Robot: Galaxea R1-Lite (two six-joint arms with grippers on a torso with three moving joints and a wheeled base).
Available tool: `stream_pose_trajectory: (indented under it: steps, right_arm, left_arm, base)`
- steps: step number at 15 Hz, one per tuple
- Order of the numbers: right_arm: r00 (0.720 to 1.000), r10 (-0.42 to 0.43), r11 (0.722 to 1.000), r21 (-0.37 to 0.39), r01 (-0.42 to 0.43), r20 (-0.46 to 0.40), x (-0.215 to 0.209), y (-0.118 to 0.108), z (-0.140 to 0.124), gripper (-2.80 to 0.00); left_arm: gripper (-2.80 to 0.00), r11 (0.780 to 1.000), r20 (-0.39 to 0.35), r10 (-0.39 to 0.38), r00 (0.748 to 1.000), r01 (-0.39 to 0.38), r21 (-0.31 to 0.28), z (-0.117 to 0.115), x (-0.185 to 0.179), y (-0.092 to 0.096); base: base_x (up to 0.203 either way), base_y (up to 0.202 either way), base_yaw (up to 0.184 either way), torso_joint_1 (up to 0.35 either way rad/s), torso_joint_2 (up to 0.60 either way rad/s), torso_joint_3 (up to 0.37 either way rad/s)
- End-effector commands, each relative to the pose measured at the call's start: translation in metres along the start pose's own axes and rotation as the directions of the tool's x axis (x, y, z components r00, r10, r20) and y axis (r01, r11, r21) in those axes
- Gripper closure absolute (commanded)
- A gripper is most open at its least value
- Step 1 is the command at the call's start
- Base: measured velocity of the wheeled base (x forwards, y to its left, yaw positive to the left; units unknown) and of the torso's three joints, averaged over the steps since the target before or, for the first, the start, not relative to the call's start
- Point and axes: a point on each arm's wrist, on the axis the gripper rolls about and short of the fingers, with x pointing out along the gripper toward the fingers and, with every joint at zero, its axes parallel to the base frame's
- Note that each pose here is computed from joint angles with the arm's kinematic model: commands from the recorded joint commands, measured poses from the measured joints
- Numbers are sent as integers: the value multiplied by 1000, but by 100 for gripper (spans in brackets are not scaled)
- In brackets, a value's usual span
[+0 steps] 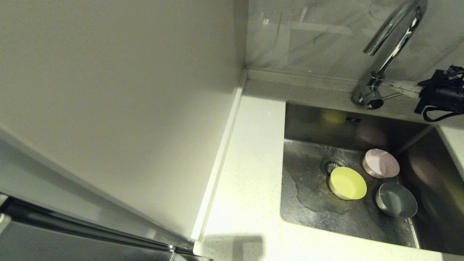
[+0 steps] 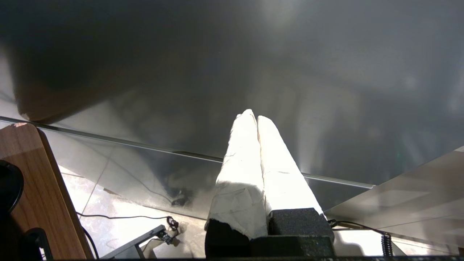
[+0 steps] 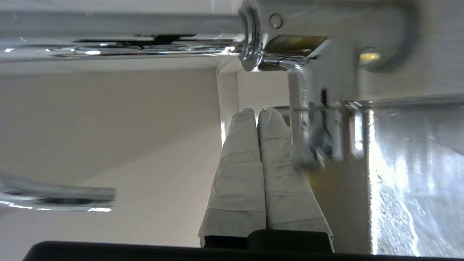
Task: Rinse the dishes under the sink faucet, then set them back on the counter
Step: Put a bowl back to the table from the sink
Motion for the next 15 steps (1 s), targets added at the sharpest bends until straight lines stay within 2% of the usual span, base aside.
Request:
stream_pose_trajectory:
  steps: [1,5,6,7,8,9,11,12,13,14,15]
  right_arm:
    - [1000,-2,1000,-11,3,31,-23,19,0,0]
    - [999,1,999,-52,1,41,-47,34,-1,0]
    - [999,-5,997,-82,9,48,-52,34,-4,0]
    - [998,-16,989,-143,23,53,-58,33,-10,0]
    - [998,-30,967,-251,44,58,-63,29,-17,0]
    - [997,-47,933,-353,67,64,-69,25,-24,0]
    - [993,-83,830,-546,116,85,-86,19,-37,0]
    - [989,-103,797,-587,143,101,-96,19,-39,0]
    - [987,-119,781,-604,158,105,-100,18,-42,0]
    - [985,-134,752,-637,172,108,-101,15,-43,0]
    - [977,-167,695,-688,210,130,-101,8,-47,0]
  left_arm:
    - [0,1000,-3,0,1000,0,0,-1,0,0]
    - [0,1000,-3,0,1000,0,0,-1,0,0]
    - [0,1000,-2,0,1000,0,0,-1,0,0]
    - [0,1000,-3,0,1000,0,0,-1,0,0]
    - [0,1000,-3,0,1000,0,0,-1,0,0]
    - [0,1000,-3,0,1000,0,0,-1,0,0]
    - [0,1000,-3,0,1000,0,0,-1,0,0]
    - [0,1000,-3,0,1000,0,0,-1,0,0]
    - [0,1000,-3,0,1000,0,0,-1,0,0]
    - [0,1000,-3,0,1000,0,0,-1,0,0]
    - [0,1000,-3,0,1000,0,0,-1,0,0]
  base:
    - [0,0,0,0,0,0]
    - [0,0,0,0,0,0]
    - [0,0,0,0,0,0]
    - [0,0,0,0,0,0]
    - [0,0,0,0,0,0]
    - [0,0,0,0,0,0]
    - [0,0,0,0,0,0]
    - [0,0,0,0,0,0]
    - [0,0,0,0,0,0]
    - [0,0,0,0,0,0]
    - [0,0,0,0,0,0]
